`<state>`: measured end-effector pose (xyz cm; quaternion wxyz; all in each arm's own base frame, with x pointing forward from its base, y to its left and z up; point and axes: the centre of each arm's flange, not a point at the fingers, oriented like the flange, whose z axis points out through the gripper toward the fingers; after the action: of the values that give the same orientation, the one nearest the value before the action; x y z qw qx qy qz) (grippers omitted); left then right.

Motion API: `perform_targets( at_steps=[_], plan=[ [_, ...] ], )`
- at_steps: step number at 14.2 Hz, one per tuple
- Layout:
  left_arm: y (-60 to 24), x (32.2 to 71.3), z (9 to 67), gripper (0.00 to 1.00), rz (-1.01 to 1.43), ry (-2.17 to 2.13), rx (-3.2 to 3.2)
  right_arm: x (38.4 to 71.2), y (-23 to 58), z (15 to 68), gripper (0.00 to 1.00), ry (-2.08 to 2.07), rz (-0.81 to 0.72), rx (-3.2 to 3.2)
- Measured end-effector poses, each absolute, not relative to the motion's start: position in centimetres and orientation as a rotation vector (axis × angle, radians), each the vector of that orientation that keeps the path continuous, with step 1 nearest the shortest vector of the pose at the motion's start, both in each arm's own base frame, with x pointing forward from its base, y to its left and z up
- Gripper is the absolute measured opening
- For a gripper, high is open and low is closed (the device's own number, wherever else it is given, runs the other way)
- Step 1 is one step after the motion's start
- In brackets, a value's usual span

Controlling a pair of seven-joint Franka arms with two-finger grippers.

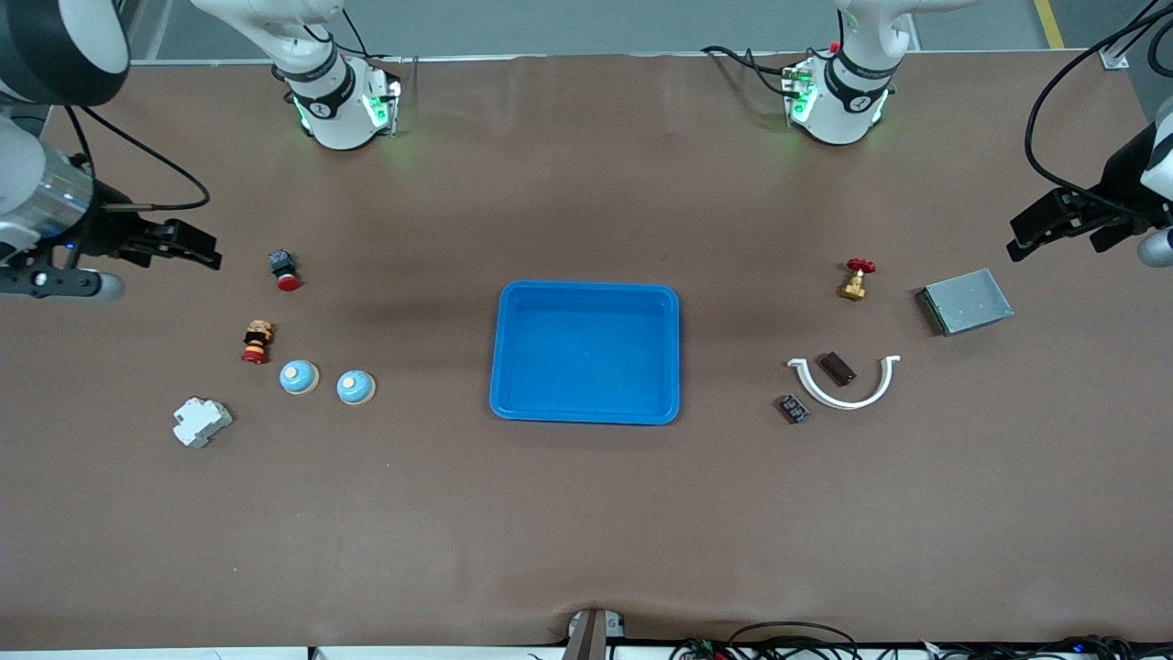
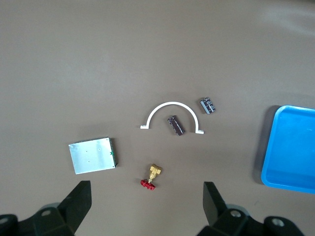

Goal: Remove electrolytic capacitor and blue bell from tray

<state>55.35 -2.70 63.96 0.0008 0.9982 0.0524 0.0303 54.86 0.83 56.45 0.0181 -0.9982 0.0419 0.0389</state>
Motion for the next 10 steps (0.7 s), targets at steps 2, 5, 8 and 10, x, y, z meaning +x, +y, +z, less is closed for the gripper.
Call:
perform_targets(
  at_steps=[2, 5, 8, 10],
  plan=[
    [-2.7, 55.4, 64.1, 1.00, 0.101, 0.165, 3.134, 55.2, 0.0, 58.2, 1.00, 0.152, 0.054, -3.099],
    [-2.7, 55.3, 64.2, 1.00, 0.100, 0.166, 3.134, 55.8, -1.0, 60.1, 1.00, 0.180, -0.057, -3.095],
    [-2.6, 55.3, 64.1, 1.00, 0.095, 0.166, 3.134, 55.9, -2.2, 60.5, 1.00, 0.210, -0.082, -3.095],
    [-2.6, 55.3, 64.1, 1.00, 0.094, 0.166, 3.134, 55.6, -2.5, 61.1, 1.00, 0.217, -0.057, -3.096]
  ],
)
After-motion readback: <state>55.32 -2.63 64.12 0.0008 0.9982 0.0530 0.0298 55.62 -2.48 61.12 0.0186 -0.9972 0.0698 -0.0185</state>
